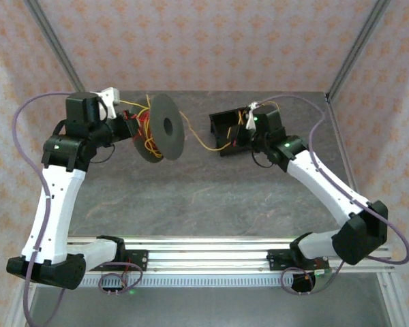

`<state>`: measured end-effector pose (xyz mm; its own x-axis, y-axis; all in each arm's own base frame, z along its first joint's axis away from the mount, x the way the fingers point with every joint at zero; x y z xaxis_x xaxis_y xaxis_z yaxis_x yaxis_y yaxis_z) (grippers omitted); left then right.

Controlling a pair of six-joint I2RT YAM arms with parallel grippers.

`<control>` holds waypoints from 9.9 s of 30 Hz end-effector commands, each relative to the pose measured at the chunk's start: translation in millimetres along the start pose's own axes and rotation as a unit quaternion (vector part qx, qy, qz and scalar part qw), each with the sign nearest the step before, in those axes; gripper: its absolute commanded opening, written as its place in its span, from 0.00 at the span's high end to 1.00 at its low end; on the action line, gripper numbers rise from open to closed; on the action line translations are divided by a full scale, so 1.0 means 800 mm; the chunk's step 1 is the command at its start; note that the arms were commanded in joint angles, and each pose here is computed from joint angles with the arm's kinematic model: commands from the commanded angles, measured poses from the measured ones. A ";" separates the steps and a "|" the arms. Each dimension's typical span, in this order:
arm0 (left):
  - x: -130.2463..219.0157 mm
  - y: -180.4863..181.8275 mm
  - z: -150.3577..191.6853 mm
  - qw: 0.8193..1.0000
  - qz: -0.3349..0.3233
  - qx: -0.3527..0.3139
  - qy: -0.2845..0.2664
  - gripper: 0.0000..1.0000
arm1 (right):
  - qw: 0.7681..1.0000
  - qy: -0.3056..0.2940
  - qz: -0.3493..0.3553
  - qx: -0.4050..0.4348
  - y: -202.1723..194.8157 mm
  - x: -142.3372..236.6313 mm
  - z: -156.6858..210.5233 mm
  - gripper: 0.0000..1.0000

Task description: Wrap the cables

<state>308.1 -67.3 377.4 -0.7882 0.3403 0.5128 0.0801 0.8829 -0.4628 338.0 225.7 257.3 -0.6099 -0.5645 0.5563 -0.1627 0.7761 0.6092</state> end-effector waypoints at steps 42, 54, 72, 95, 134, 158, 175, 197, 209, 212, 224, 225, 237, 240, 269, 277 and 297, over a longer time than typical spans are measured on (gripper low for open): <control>-0.126 0.005 -0.006 0.979 -0.141 -0.064 -0.130 1.00 | 0.972 0.009 -0.236 0.013 0.267 0.011 0.047 1.00; -0.136 -0.030 0.063 0.983 -0.080 -0.153 -0.067 1.00 | 0.983 -0.053 -0.166 -0.066 0.184 -0.009 -0.046 1.00; -0.133 -0.059 0.119 0.960 -0.049 -0.274 -0.017 1.00 | 0.995 0.002 -0.084 -0.048 0.130 -0.067 -0.104 1.00; -0.066 -0.102 0.115 0.962 0.072 -0.263 -0.033 1.00 | 0.989 0.049 -0.068 -0.123 0.026 -0.117 -0.089 1.00; -0.055 -0.100 0.088 0.967 0.053 -0.245 -0.045 1.00 | 0.968 0.088 -0.204 -0.115 0.112 0.029 -0.047 0.04; -0.061 -0.091 0.090 0.968 0.034 -0.245 -0.034 1.00 | 0.993 -0.003 -0.110 -0.041 0.088 0.148 -0.016 0.05; -0.067 -0.085 0.083 0.972 0.018 -0.228 -0.048 1.00 | 0.954 -0.011 -0.061 -0.292 -0.005 0.098 0.023 0.24; -0.068 -0.082 0.088 0.974 0.022 -0.222 -0.043 1.00 | 0.922 -0.017 -0.095 -0.374 0.021 0.045 0.009 0.57; -0.051 -0.095 0.088 0.975 0.064 -0.210 -0.035 1.00 | 0.956 -0.045 0.047 -0.286 -0.042 0.041 0.001 1.00; -0.034 -0.101 0.083 0.977 0.098 -0.188 -0.031 1.00 | 0.959 -0.036 0.081 -0.269 -0.085 0.023 -0.012 1.00; 0.036 -0.099 0.001 0.976 0.171 -0.051 -0.125 1.00 | 0.962 0.113 0.104 -0.225 -0.160 -0.089 0.066 1.00; 0.039 -0.098 -0.007 0.976 0.167 -0.044 -0.135 1.00 | 0.965 0.120 0.098 -0.213 -0.151 -0.090 0.073 1.00; 0.033 -0.031 -0.099 0.949 0.064 0.106 -0.290 1.00 | 0.973 0.222 0.051 -0.027 -0.040 -0.088 0.182 1.00; 0.016 -0.015 -0.109 0.944 0.035 0.116 -0.307 1.00 | 0.971 0.239 0.017 0.025 -0.003 -0.078 0.199 1.00; -0.099 0.088 0.004 0.963 -0.156 0.068 -0.209 1.00 | 0.893 0.298 -0.287 0.178 0.271 0.022 0.230 1.00; -0.108 0.066 0.025 0.970 -0.168 -0.005 -0.177 1.00 | 0.907 0.248 -0.295 0.170 0.287 0.030 0.202 1.00; -0.113 -0.005 0.078 0.975 -0.129 -0.145 -0.105 1.00 | 0.960 0.014 -0.278 0.041 0.259 0.052 0.070 1.00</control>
<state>338.4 -123.6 252.9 -0.8670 0.0621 0.4944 0.0083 0.9939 -0.1102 220.0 392.7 320.4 -0.2735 -0.8952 0.3518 -0.4793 0.4440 0.7571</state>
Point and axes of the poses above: each hand's point on the last joint's axis, 136 mm out from that joint toward the fingers, its own x axis back along the fingers, its own y axis along the line the jaws close on, z = x × y, the point moved 1 cm from there along x, back along the fingers, and after that the axes turned 5 degrees about -x, right-handed, at the moved point
